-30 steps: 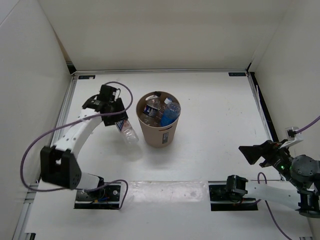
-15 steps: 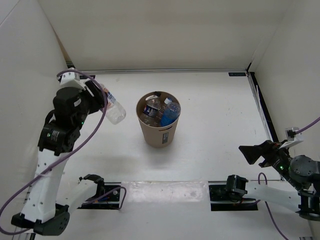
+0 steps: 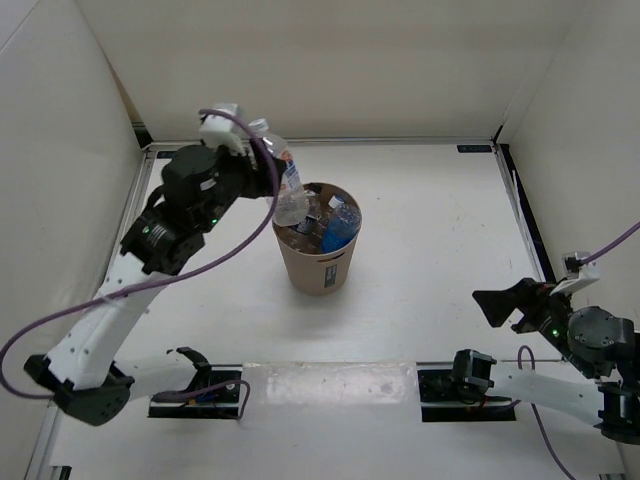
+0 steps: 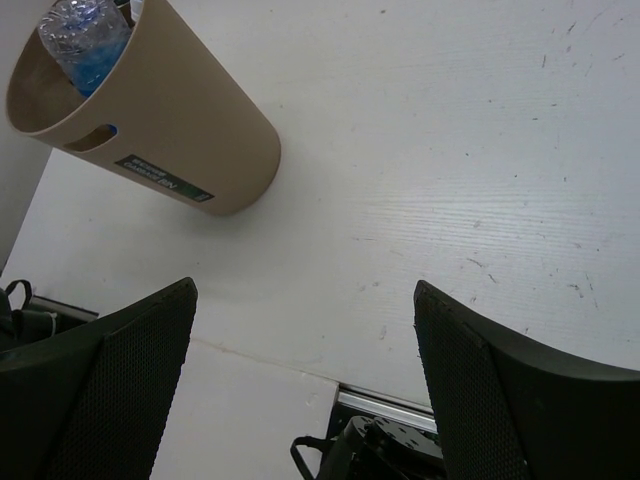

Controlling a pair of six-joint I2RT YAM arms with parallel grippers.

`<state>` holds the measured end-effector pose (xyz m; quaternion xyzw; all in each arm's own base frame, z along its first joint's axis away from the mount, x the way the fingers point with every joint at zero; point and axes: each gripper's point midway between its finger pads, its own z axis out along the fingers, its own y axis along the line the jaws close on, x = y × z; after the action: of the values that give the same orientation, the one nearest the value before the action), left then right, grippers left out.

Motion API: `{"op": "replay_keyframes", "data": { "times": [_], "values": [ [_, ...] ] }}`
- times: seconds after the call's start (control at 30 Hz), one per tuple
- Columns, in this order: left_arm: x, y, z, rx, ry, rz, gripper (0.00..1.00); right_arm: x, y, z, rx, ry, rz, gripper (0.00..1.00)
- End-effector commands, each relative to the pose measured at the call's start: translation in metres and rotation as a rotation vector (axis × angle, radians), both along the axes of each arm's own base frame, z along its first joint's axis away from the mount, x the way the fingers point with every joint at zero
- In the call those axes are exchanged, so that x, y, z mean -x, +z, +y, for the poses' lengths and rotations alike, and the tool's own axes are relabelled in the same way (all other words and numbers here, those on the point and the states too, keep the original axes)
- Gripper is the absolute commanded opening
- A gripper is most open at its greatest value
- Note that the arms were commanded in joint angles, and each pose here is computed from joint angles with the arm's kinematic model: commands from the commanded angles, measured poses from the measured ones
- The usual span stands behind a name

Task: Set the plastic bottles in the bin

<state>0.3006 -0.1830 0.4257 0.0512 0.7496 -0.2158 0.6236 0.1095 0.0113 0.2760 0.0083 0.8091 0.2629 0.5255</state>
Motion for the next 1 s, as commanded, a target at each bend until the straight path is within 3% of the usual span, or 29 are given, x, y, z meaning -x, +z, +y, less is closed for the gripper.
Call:
{"op": "replay_keyframes", "data": {
  "times": [0.0, 0.33, 0.97],
  "values": [
    [-0.003, 0.010, -0.018, -0.096, -0.021, -0.052, 0.37, -0.004, 0.010, 0.004, 0.006, -0.022, -0.010, 0.90],
    [-0.016, -0.043, -0.046, -0.227, -0.032, -0.050, 0.37, -0.005, 0.010, 0.015, 0.056, -0.011, -0.009, 0.90],
    [-0.011, -0.124, -0.090, -0.349, 0.007, -0.057, 0.32, -0.004, 0.010, 0.013, 0.044, -0.008, -0.009, 0.90]
  ]
}}
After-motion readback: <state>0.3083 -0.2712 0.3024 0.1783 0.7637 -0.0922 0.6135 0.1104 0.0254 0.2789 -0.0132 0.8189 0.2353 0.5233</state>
